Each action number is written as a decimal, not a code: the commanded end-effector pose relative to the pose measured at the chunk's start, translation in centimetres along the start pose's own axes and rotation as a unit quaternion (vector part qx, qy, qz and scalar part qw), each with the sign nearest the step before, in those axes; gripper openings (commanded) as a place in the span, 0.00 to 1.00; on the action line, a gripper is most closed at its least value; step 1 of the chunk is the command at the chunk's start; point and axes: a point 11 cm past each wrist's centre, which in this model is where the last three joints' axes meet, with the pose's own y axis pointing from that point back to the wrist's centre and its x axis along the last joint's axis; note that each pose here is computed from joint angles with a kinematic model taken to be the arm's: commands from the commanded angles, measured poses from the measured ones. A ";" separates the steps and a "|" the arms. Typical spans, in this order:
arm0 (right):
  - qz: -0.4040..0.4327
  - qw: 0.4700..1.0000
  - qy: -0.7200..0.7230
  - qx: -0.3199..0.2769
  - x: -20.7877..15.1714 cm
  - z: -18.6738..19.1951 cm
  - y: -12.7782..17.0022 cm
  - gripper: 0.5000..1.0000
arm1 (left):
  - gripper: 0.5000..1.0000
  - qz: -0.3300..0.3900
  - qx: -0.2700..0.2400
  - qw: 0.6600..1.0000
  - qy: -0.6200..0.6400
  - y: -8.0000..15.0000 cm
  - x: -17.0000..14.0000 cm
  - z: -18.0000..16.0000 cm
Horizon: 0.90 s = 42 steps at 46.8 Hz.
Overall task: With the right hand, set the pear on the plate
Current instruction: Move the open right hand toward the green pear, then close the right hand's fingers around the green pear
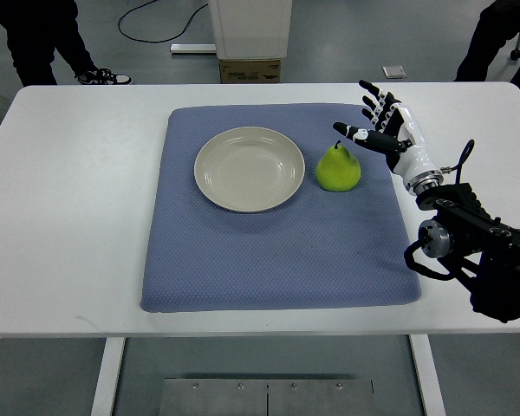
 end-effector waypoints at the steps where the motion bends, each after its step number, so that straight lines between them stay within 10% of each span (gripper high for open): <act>1: -0.003 1.000 0.005 -0.003 -0.1 0.3 0.1 1.00 | 1.00 0.000 0.000 1.000 0.000 0.0 0.0 0.0; 42: -0.008 0.997 0.047 -0.058 0.6 4.4 2.6 1.00 | 1.00 0.000 -0.001 1.000 0.000 0.0 0.0 0.0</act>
